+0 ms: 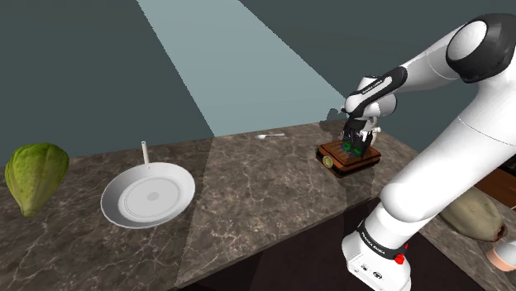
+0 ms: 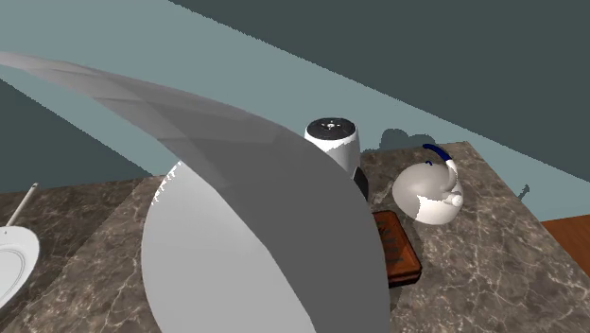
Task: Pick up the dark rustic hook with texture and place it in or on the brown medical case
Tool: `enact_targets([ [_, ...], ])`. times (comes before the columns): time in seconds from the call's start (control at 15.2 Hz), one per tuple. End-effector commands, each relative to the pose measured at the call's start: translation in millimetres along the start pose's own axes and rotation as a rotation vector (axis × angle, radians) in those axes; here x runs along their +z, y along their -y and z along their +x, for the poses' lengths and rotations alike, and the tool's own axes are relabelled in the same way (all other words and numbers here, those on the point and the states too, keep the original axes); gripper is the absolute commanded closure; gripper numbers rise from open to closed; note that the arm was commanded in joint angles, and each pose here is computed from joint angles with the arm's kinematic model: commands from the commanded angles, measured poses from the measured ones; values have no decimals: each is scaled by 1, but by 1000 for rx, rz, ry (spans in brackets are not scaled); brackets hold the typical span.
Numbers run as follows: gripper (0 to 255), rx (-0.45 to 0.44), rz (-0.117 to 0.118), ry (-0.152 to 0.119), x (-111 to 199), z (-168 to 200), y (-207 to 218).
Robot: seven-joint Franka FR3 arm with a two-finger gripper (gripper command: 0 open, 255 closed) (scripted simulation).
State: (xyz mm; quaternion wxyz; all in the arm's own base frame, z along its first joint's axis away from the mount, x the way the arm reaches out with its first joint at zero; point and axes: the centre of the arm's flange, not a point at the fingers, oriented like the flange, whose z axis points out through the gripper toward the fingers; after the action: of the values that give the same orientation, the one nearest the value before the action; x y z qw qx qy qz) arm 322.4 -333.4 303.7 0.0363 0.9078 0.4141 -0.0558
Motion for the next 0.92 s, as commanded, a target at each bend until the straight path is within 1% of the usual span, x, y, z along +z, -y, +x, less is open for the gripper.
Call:
enact_targets([
  [0.0,0,1,2,0,1,0,0],
  [0.07,0,0,2,0,1,0,0],
  [0.33,0,0,2,0,-49,0,0],
  [0.86,0,0,2,0,-49,0,0],
])
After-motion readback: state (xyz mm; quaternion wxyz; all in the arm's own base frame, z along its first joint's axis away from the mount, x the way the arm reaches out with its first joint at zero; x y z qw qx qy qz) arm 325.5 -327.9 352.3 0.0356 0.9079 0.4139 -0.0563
